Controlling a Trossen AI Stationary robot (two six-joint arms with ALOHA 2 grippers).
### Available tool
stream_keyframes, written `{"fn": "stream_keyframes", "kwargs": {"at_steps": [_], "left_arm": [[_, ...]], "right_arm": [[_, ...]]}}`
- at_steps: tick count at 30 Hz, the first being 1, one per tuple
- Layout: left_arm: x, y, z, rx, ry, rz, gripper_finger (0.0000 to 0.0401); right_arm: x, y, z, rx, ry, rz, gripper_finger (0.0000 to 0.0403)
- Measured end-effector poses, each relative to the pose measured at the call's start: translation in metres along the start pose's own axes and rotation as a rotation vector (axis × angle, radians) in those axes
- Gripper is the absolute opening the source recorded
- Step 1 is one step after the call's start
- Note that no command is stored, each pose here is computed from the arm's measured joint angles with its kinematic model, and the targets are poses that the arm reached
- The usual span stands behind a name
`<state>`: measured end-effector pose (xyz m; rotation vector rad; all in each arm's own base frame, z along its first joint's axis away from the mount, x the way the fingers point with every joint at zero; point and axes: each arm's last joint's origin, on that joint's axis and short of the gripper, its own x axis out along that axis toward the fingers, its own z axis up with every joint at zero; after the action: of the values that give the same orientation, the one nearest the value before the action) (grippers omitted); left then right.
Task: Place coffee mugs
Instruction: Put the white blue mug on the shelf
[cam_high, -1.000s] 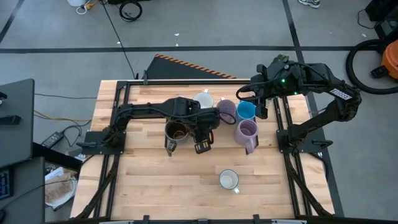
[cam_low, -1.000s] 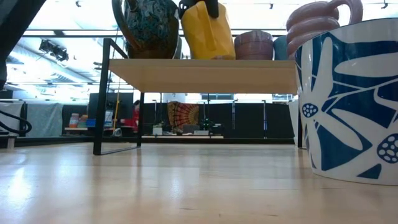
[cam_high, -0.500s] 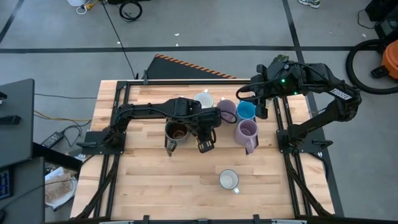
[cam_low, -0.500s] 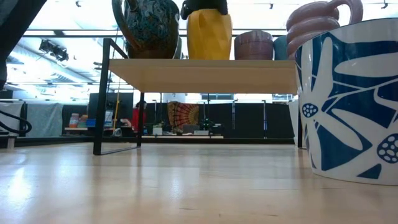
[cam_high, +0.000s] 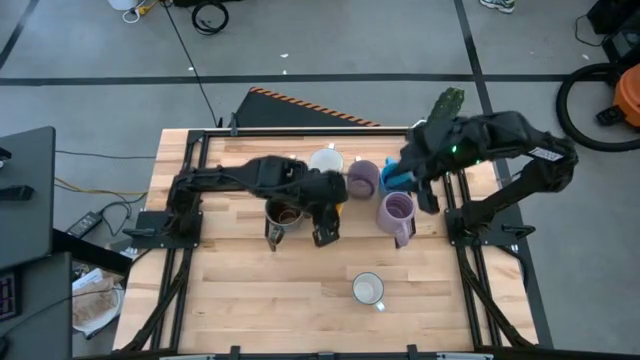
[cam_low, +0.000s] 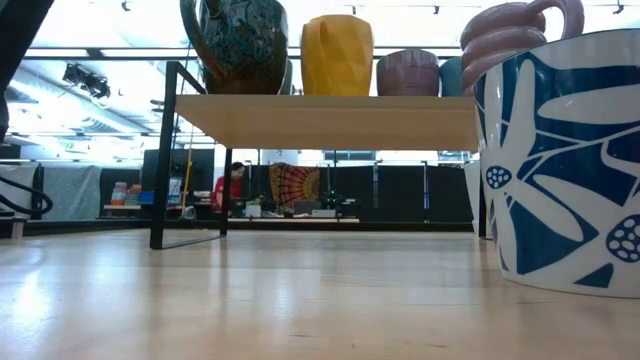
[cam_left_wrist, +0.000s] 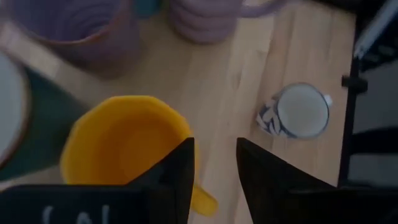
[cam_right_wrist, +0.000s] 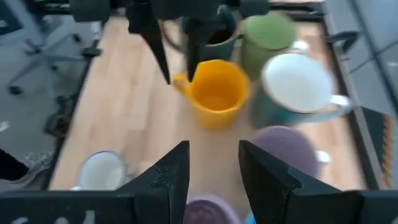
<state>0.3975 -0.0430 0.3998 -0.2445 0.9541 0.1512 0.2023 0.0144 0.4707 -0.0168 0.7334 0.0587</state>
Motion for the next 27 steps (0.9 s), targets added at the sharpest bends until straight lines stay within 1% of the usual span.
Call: {"fn": "stream_keyframes", "kwargs": {"at_steps": [3, 6, 10, 13, 17, 21, 25, 27], "left_arm": [[-0.003, -0.016, -0.006, 0.082, -0.022, 0.021, 0.0120], [-0.009, -0.030, -0.014, 0.158, -0.030, 0.049, 0.0118], [-0.018, -0.044, -0.023, 0.206, -0.021, 0.022, 0.0117], [-0.033, -0.051, -0.032, 0.235, -0.018, 0.001, 0.0117], [-0.052, -0.059, -0.041, 0.282, -0.037, -0.014, 0.0117], [-0.066, -0.059, -0.047, 0.312, -0.046, -0.007, 0.0117], [-0.074, -0.059, -0.052, 0.343, -0.033, -0.007, 0.0117], [-0.078, -0.057, -0.055, 0.347, -0.025, -0.004, 0.0117]], "right_arm": [[0.012, 0.017, 0.003, 0.010, 0.034, 0.048, 0.0144], [0.027, 0.037, 0.004, 0.014, 0.076, 0.049, 0.0144], [0.048, 0.065, 0.005, 0.040, 0.131, 0.044, 0.0144], [0.061, 0.086, 0.002, 0.073, 0.181, 0.071, 0.0144], [0.080, 0.116, -0.003, 0.090, 0.250, 0.097, 0.0144], [0.102, 0.145, -0.013, 0.062, 0.333, 0.102, 0.0144], [0.125, 0.168, -0.021, 0.044, 0.398, 0.098, 0.0144], [0.139, 0.177, -0.025, 0.054, 0.435, 0.114, 0.0144]]}}
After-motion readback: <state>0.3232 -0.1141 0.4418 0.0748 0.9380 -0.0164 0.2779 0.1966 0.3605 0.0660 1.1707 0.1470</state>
